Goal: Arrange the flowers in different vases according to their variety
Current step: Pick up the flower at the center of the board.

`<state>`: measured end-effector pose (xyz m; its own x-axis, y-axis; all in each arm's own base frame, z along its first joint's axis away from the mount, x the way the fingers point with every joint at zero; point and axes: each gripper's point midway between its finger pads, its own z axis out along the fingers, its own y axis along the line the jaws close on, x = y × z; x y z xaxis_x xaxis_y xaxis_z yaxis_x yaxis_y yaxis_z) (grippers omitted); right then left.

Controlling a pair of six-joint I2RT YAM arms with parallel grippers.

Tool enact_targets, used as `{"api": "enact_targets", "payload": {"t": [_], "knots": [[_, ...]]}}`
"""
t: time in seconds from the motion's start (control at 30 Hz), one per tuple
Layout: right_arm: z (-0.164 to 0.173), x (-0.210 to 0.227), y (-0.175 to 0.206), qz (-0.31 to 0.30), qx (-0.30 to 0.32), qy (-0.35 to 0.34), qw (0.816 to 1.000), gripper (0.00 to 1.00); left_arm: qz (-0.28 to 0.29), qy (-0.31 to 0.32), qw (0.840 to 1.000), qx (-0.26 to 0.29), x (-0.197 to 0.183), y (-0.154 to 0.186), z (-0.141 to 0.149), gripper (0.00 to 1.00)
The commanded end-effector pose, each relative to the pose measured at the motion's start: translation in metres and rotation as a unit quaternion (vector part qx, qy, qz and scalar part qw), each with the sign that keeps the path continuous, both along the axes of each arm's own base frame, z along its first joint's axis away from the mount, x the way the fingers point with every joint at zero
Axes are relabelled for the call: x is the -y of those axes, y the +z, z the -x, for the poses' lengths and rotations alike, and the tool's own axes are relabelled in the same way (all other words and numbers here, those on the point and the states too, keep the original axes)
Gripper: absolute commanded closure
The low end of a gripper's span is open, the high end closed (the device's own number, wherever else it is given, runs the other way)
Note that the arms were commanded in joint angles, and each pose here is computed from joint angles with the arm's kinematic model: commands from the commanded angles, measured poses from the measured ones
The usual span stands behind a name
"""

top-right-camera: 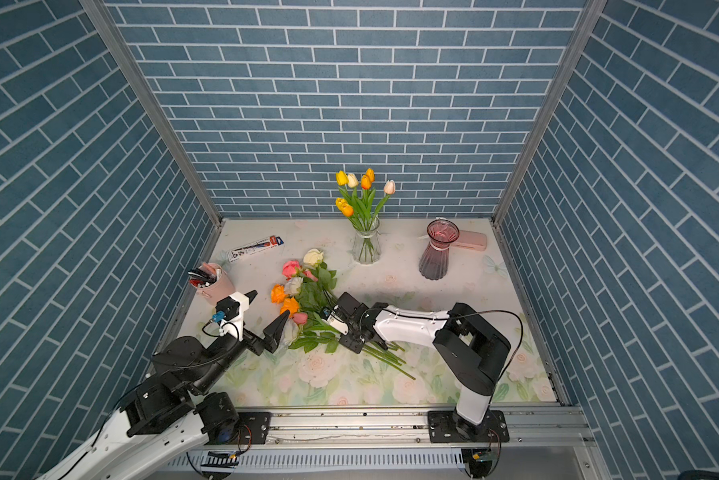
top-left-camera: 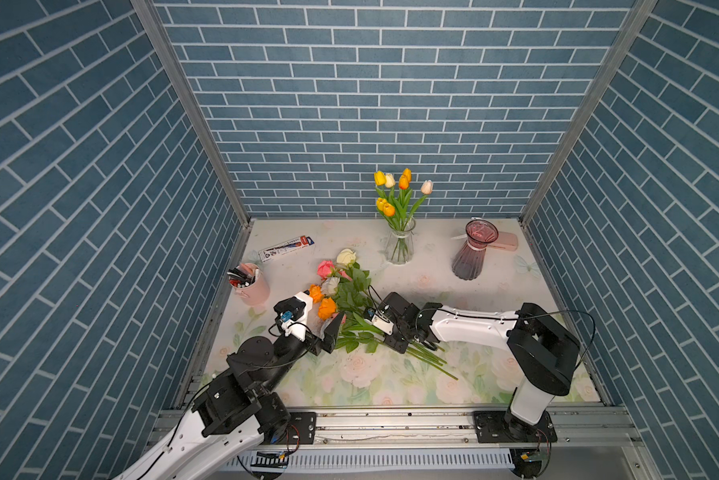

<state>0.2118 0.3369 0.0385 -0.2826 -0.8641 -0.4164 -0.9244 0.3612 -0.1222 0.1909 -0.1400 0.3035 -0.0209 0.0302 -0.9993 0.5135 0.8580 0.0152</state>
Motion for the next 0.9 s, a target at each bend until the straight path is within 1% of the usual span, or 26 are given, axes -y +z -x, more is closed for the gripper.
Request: {"api": "enact_targets", "payload": {"t": [0.0, 0.23, 0.57, 0.7, 0.77, 0.83, 0.87], "knots": [[-0.01, -0.006, 0.008, 0.002, 0.026, 0.012, 1.0, 0.81, 0.0, 0.007, 1.0, -0.002, -0.002, -0.005, -0.001, 0.0], [-0.006, -0.001, -0.003, 0.021, 0.017, 0.022, 0.999, 0.81, -0.004, 0.004, 1.0, -0.006, 0.001, -0.008, -0.002, 0.0], [-0.009, -0.005, -0.005, 0.023, 0.02, 0.022, 0.999, 0.82, -0.004, 0.003, 1.0, -0.006, 0.001, -0.008, -0.002, 0.0], [-0.013, -0.008, -0.006, 0.022, 0.023, 0.021, 0.999, 0.89, -0.003, 0.003, 1.0, -0.006, 0.001, -0.007, -0.001, 0.0], [-0.014, -0.01, -0.007, 0.023, 0.024, 0.021, 0.999, 0.91, -0.003, 0.003, 1.0, -0.005, 0.0, -0.007, -0.001, 0.0], [-0.017, -0.011, -0.006, 0.023, 0.028, 0.018, 0.999, 0.98, -0.004, 0.003, 1.0, -0.006, 0.001, -0.007, -0.001, 0.0], [-0.017, -0.012, -0.004, 0.021, 0.032, 0.017, 0.999, 1.0, -0.003, 0.003, 1.0, -0.006, 0.001, -0.007, -0.001, 0.0]]}}
